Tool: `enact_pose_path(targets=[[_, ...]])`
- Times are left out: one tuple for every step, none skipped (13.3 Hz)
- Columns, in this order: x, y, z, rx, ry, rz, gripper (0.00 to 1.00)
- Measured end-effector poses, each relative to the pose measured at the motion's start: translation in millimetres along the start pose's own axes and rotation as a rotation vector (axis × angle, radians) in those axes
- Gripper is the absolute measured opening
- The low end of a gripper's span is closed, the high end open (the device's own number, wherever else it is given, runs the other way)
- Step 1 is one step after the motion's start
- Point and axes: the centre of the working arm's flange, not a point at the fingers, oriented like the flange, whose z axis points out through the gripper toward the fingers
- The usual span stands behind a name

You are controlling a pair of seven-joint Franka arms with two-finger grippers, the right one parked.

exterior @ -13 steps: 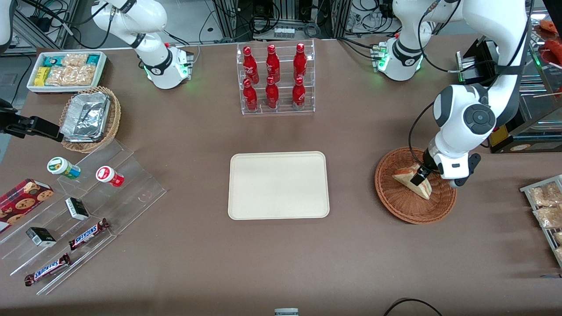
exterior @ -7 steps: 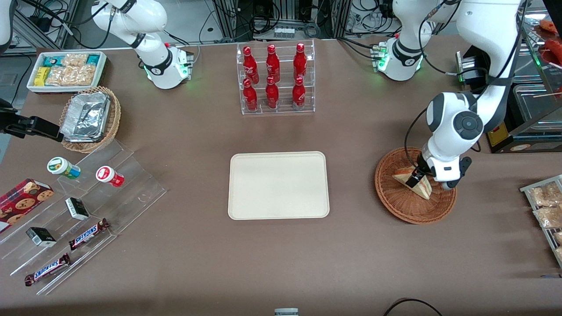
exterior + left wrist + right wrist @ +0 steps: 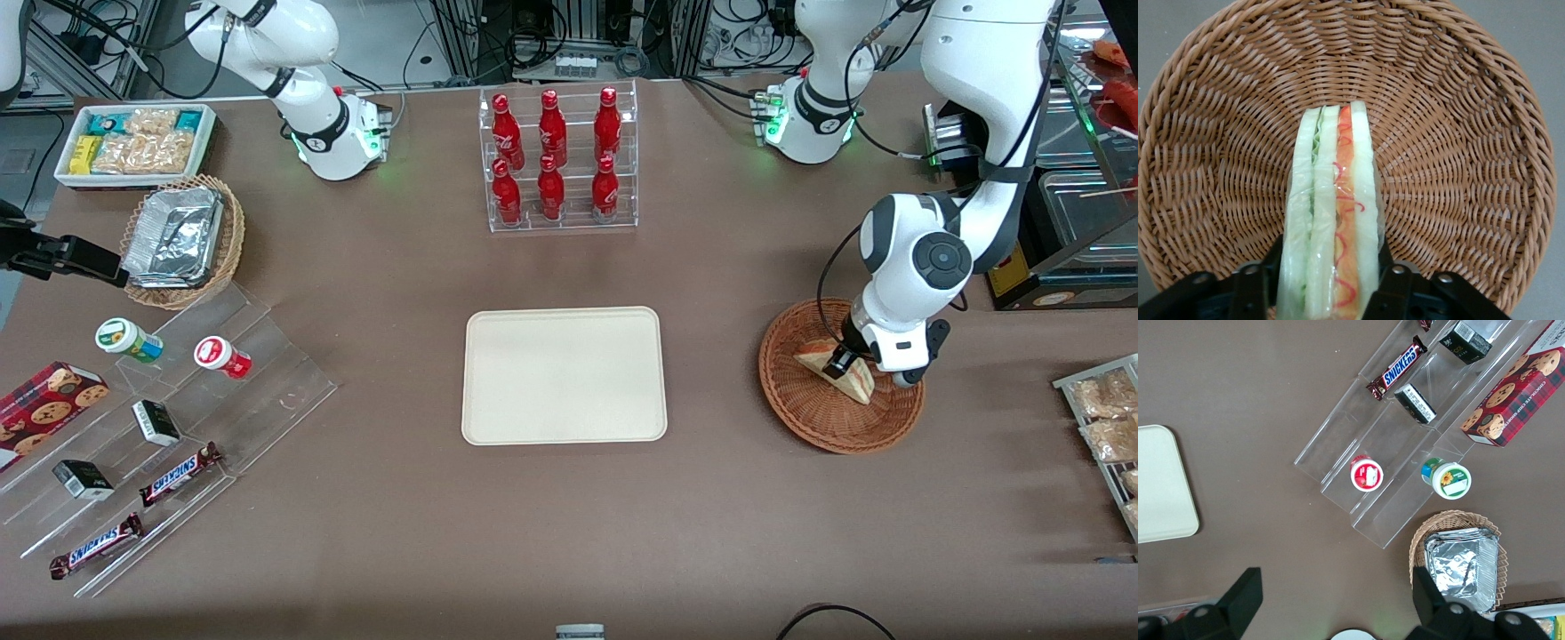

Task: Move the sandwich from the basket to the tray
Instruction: 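Lower the left gripper and close it on the wrapped sandwich, then lift the sandwich and carry it with the left gripper over the cream tray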

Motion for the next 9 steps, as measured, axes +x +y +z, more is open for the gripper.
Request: enact_pose_path(targets=[[0,1,-1,-0.001,0.001,0.001,0.43],[-2,2,-2,-0.003,0.002,0.004,0.36],[-3,3,-5,-0.004,0.002,0.008,0.32],[-4,4,-11,0.001,0.0,0.012,0.3],[-4,6,-24,0.014,-0.007,0.016,0.28],[-5,9,-42,0.032,-0.017,0.028,0.27],[-10,15,-65,0.048,-0.027,0.048,0.26],[-21,25,-90,0.065,-0.036,0.079,0.26],[-37,39,-114,0.077,-0.042,0.118,0.26]])
